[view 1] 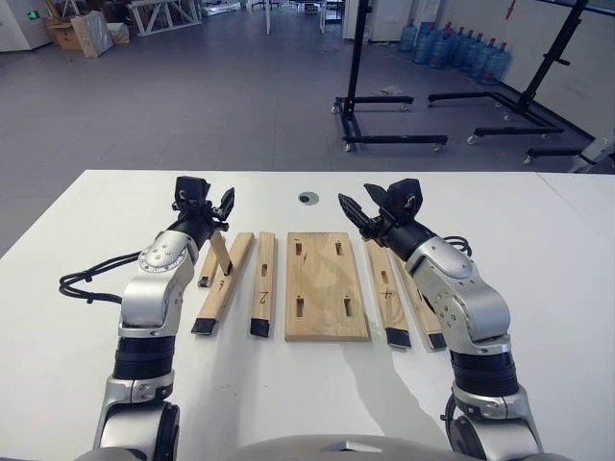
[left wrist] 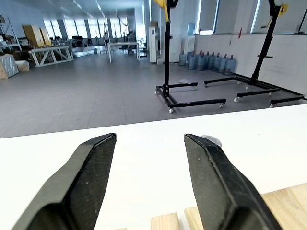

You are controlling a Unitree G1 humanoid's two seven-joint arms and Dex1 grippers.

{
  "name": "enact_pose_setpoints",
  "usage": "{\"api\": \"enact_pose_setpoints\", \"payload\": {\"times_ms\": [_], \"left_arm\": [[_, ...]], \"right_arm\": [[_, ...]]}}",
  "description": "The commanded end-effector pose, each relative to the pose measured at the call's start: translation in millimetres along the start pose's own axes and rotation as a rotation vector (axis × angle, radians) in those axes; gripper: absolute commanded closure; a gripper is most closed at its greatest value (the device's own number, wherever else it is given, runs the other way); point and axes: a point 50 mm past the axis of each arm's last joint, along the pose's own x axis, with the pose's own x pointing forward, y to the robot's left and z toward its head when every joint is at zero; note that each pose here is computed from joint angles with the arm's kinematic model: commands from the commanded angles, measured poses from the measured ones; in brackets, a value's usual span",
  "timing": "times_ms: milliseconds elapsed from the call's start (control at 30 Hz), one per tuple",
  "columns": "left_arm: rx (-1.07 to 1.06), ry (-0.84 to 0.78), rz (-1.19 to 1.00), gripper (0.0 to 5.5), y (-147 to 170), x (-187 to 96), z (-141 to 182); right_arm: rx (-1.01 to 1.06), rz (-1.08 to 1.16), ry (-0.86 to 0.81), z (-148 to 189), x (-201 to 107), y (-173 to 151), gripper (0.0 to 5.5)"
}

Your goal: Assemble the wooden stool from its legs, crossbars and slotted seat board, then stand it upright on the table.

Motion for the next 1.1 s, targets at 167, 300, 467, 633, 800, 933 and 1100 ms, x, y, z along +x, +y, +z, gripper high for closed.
{"api": "enact_pose_setpoints", "payload": {"times_ms": [167, 300, 467, 633, 800, 933, 1100], "left_arm": [[-0.078, -0.169, 0.032, 2.92, 8, 1, 63], [-0.142, -0.371, 0.02, 2.92, 20, -13, 134], [-0.144, -0.327, 0.045, 2.92, 29, -15, 132], [-0.129, -0.302, 0.043, 2.92, 27, -14, 125], [-0.118, -0.141, 0.094, 2.92, 46, -29, 75], [-0.254, -0.147, 0.1, 2.92, 73, -43, 65], [-0.331, 0.011, 0.003, 2.92, 84, -71, 12]], "right_arm": [[-0.003, -0.001, -0.007, 3, 0, 0, 2.35], [-0.01, -0.032, -0.02, 8, -5, -8, 2.35], [-0.019, -0.05, -0.018, 9, -8, -13, 2.35], [-0.022, -0.049, -0.018, 10, -6, -14, 2.35], [-0.048, -0.116, -0.015, 13, -17, -31, 2.35], [-0.083, -0.21, -0.007, 17, -36, -52, 2.35], [-0.121, -0.234, 0.018, 19, -46, -62, 2.35]]}}
